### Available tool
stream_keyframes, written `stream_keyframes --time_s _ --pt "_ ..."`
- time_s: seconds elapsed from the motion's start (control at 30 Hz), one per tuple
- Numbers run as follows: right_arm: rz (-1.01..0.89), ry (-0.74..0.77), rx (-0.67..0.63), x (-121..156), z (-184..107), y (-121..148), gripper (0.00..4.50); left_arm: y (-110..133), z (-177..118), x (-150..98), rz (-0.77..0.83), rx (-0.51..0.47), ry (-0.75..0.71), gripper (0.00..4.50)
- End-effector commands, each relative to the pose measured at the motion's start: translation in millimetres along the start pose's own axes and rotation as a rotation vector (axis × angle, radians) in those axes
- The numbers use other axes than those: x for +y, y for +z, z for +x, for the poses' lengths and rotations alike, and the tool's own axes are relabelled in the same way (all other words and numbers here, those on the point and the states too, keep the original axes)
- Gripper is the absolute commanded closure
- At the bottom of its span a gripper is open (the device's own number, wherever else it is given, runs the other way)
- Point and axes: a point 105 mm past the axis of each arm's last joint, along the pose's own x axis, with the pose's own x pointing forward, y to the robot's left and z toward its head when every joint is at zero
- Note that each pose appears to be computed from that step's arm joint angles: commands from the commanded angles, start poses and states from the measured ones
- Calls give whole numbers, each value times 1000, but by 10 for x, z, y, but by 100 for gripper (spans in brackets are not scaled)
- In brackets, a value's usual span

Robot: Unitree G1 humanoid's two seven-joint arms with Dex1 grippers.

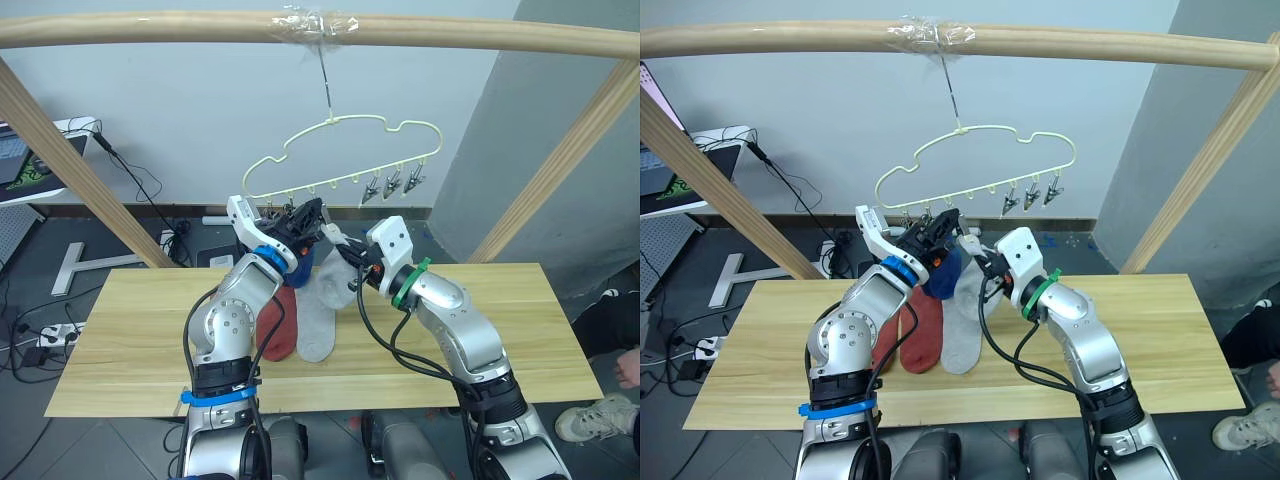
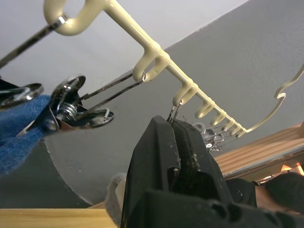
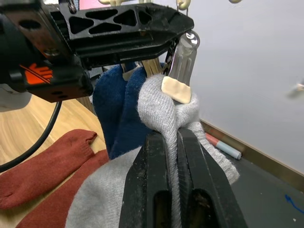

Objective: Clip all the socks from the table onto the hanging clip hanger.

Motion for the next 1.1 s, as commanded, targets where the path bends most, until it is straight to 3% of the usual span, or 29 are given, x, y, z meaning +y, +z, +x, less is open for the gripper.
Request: stream_keyframes --time_s 0.03,0.37,0.47,0.83,1.1 --pt "-19 20 -77 53 -21 234 449 -44 -4 21 2 16 18 450" --pt "1 20 -71 118 116 202 449 -44 -7 -7 14 16 -2 450" --pt "-4 14 -66 107 134 188 450 -50 -16 -16 32 20 -17 372" --pt "-24 -20 -42 29 174 111 450 -32 -125 -140 -14 40 -93 14" --pt "25 -57 -43 -131 186 96 450 114 -385 -186 50 125 -152 1"
